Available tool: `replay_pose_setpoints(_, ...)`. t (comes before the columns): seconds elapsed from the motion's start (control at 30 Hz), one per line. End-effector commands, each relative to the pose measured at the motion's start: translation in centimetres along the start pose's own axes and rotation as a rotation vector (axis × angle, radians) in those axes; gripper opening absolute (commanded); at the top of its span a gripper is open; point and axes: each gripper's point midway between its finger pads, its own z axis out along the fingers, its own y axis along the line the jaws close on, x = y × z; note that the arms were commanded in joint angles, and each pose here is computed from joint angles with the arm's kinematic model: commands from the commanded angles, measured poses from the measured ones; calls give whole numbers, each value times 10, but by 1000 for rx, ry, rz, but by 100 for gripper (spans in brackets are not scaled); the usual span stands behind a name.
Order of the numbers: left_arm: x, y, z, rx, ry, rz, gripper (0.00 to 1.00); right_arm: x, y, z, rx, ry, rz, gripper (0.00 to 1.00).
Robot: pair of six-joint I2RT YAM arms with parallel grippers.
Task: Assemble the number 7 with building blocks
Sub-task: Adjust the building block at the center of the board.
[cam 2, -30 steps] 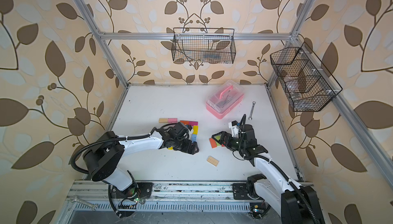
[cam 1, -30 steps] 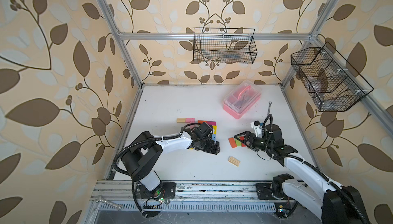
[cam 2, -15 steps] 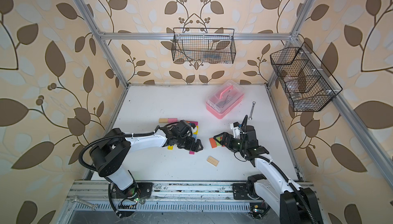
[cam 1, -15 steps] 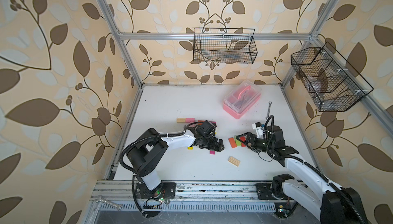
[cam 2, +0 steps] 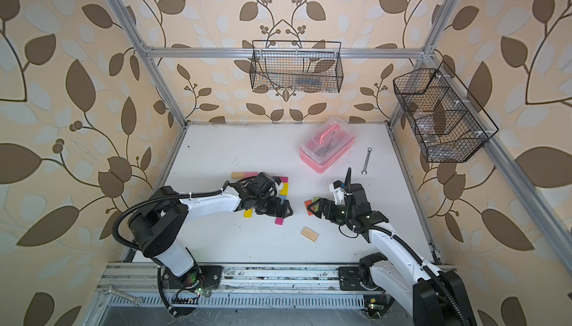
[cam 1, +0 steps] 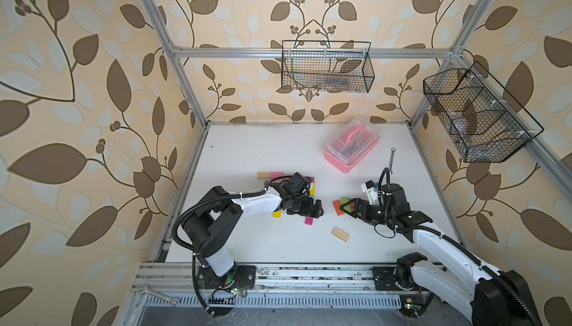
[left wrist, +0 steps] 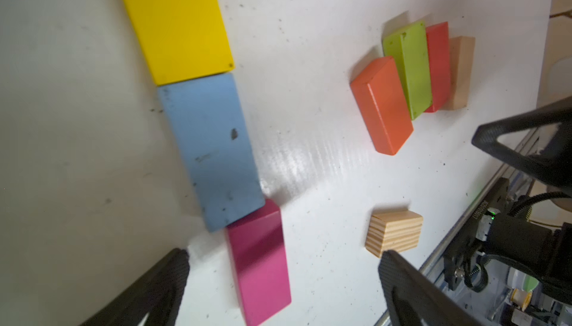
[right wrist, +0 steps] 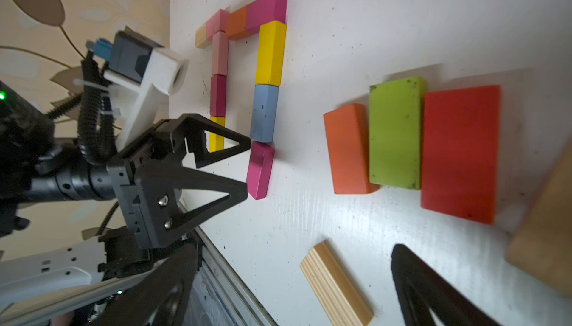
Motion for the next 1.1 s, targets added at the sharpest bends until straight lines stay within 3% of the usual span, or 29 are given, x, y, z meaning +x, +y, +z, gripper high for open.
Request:
replay_pose_setpoints(0.0, -8, 0, -36, -20, -67, -20, 99, 0, 9, 7, 55, 14, -79, 98)
replay_pose_setpoints(0.23, -35, -4, -142, 31, -292, -56, 99, 22, 56, 61, -58, 82, -58, 93)
replay_pose_setpoints(0.43, -27, 33, -202, -36, -346, -85, 99, 37, 71, 94, -88, 98, 1, 86)
replay_pose_setpoints(0.73, -17, 76, -211, -16, -373, -160, 99, 40, 78, 117, -107, 106, 53, 80)
replay_pose_setpoints(1.07, -16, 79, -207, 6, -365, -163, 99, 39, 73, 122, -83, 103, 58, 80)
